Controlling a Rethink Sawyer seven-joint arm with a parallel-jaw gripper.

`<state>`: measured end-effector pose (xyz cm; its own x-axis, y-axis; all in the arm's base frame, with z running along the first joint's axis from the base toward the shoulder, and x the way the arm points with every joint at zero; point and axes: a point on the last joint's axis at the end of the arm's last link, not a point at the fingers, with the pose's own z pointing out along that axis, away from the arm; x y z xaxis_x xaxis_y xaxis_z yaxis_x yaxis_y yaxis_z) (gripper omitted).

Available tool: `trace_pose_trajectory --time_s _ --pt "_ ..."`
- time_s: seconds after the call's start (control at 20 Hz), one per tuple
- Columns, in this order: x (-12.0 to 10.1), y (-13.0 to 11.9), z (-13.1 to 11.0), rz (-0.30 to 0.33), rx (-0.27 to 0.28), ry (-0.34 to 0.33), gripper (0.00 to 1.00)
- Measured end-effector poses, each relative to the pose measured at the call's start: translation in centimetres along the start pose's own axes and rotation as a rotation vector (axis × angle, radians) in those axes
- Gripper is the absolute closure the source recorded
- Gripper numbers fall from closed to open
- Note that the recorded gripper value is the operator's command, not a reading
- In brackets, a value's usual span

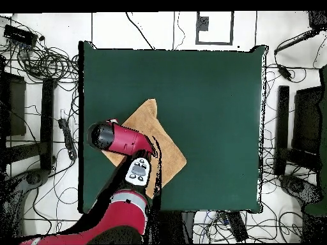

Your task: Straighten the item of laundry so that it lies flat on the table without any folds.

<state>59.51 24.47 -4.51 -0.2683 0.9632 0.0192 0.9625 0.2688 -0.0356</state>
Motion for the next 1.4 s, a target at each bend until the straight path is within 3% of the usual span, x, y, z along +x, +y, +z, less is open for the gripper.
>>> trace_pose_trajectory --time_s 0.3,0.5,0.85,1.1,1.4 --pt "-3.1 -1.0 -0.9 -0.419 -0.011 -0.077 0.0" --pt "-5.9 -1.1 -1.3 -0.57 -0.018 -0.106 0.0" --pt "-7.3 -0.5 -2.7 -0.612 -0.005 -0.111 0.0" --pt "-6.0 0.1 -5.5 -0.629 0.03 -0.098 0.0" --pt "-2.7 1.2 -8.2 -0.64 0.016 -0.067 0.0"
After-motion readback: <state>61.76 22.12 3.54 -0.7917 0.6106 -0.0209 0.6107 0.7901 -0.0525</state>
